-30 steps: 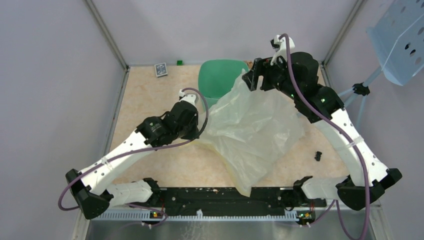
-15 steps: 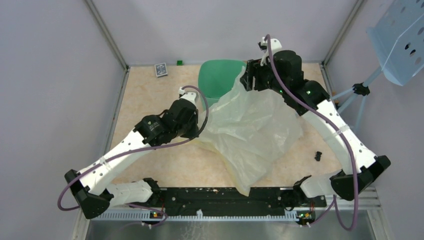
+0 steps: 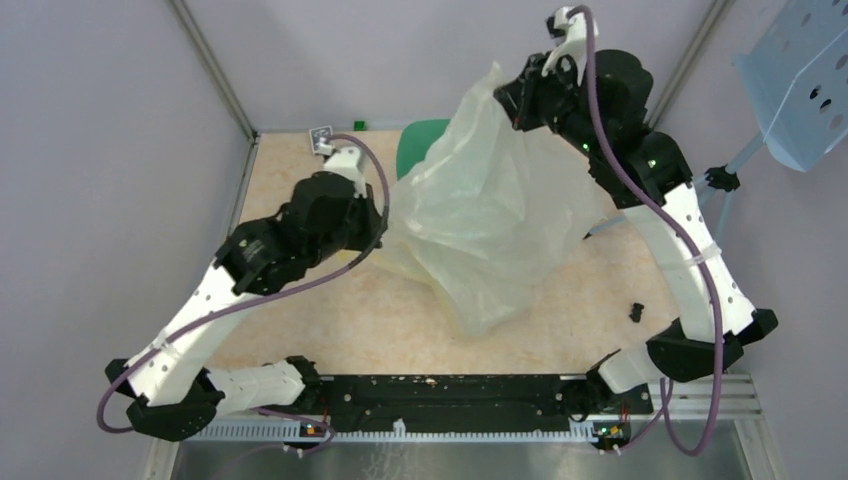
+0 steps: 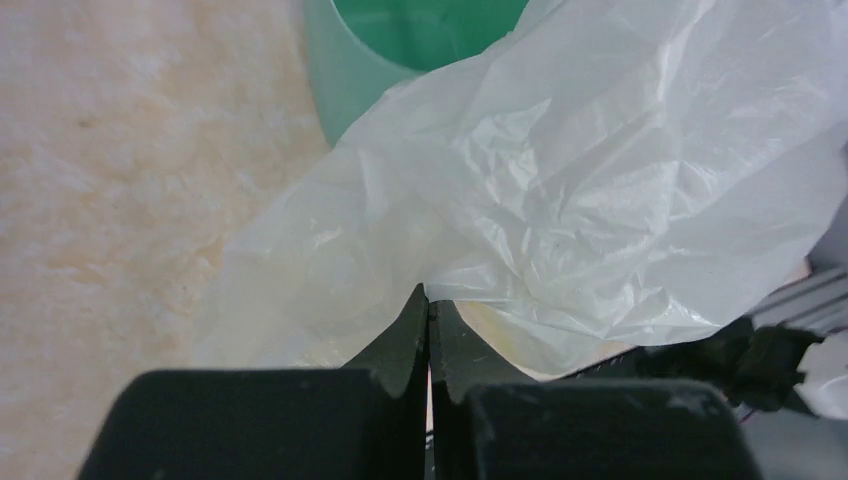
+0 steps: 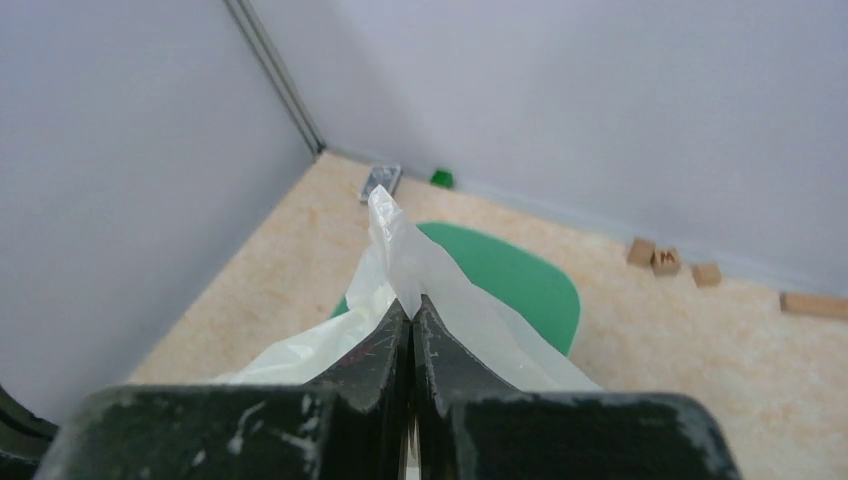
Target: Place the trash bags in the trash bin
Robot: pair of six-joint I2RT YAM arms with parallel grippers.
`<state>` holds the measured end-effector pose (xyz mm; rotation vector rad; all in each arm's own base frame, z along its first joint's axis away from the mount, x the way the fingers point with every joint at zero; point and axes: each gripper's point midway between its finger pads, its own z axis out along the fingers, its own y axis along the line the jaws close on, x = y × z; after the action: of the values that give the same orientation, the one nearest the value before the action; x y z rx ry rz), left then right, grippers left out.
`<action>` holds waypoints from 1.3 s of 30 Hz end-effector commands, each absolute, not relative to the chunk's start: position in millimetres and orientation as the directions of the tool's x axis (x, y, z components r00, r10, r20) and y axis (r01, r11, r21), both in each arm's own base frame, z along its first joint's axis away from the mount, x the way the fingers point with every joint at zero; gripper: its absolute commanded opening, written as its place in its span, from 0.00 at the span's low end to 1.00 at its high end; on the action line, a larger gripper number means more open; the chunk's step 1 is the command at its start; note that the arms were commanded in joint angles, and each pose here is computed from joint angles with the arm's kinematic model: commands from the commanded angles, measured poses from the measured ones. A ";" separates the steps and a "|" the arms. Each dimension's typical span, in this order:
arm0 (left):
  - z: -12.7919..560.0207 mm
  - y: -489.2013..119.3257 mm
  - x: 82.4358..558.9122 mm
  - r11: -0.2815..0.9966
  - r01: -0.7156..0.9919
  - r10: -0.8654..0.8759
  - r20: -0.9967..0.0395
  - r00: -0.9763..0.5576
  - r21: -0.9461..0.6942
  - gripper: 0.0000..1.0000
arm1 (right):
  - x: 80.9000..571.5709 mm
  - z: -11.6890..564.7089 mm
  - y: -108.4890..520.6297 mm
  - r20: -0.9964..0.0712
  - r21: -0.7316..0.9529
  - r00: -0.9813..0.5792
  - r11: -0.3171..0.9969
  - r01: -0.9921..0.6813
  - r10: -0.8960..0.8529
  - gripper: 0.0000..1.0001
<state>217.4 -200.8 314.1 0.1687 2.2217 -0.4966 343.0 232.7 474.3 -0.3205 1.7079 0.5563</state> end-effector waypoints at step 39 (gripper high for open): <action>477.9 -183.7 315.3 0.962 0.200 -0.137 -0.964 -0.230 -0.184 0.00 | 450.6 311.1 281.8 -0.827 0.127 -0.541 0.886 -0.446 -0.154 0.28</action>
<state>313.8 -182.3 476.0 0.0293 1.7427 -0.2473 459.9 281.3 267.0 -0.3589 2.2340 0.4287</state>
